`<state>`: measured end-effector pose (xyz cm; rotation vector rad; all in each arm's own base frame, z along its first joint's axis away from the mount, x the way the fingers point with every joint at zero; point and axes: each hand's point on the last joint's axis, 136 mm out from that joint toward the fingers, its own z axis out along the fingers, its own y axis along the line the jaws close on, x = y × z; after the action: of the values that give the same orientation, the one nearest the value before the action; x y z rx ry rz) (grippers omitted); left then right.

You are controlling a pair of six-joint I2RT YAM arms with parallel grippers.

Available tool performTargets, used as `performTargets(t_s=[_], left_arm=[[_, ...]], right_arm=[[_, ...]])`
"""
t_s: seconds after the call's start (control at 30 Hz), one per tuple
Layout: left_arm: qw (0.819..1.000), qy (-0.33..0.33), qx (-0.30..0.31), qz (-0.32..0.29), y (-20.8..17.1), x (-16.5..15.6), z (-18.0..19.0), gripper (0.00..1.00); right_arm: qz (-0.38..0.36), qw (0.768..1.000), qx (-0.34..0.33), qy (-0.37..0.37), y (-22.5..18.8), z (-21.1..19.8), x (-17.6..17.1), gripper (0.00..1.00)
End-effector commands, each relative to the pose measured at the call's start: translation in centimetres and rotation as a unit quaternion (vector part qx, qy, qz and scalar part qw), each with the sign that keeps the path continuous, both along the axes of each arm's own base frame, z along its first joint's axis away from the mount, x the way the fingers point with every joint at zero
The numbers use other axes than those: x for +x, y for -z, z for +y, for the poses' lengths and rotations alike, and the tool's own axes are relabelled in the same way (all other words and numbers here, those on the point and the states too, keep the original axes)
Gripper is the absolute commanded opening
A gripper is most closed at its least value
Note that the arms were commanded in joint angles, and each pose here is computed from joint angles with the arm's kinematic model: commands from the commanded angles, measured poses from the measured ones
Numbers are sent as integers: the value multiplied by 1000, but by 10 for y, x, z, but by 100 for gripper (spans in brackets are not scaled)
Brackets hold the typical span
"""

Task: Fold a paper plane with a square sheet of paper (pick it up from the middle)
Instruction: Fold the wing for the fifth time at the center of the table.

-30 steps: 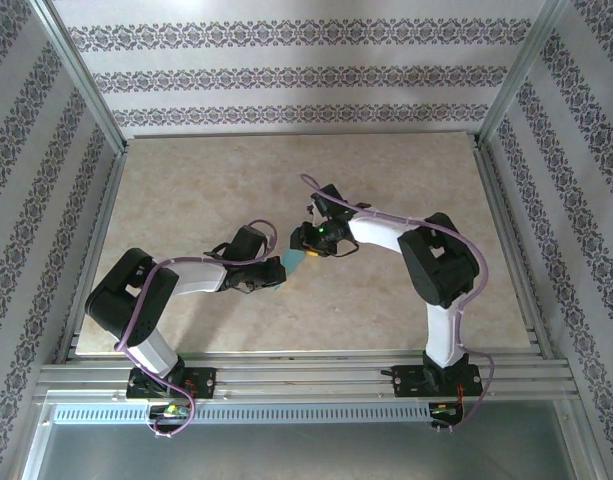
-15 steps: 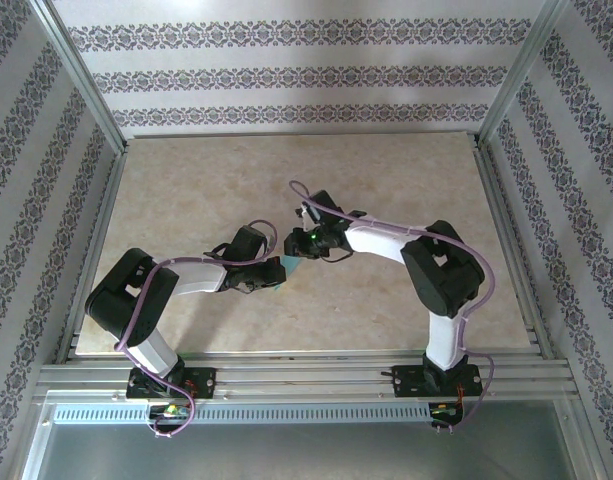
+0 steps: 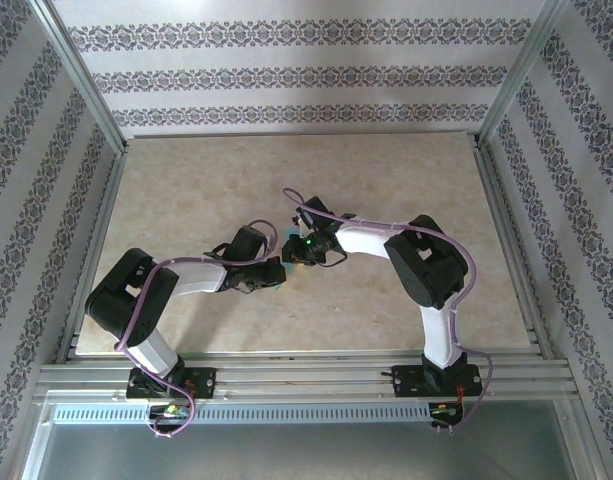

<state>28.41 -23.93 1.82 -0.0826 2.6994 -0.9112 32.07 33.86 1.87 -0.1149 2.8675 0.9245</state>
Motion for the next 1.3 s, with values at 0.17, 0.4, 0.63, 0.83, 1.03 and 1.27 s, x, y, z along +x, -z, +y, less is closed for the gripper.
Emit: performTargets(t_s=[0.17,0.4,0.63,0.83,1.03,1.27], left_arm=[[996,37,73,30,14,-31,11,5],[994,40,94,38,16,-40,18,5],[994,52,80,51,14,-53,17,4],[992,74,84,55,14,-65,18,4],[991,80,107,16,-6,-55,22,3],[995,64,59,-43,-37,-19,-5,3]], right_arm=[[54,994,-90,35,39,-26,-10,28],[61,993,-97,41,43,-28,-10,29],[64,992,-102,43,45,-29,-10,29],[70,991,-106,44,49,-30,-11,28],[73,990,-108,45,51,-31,-11,29],[76,990,-107,48,51,-31,-11,29]])
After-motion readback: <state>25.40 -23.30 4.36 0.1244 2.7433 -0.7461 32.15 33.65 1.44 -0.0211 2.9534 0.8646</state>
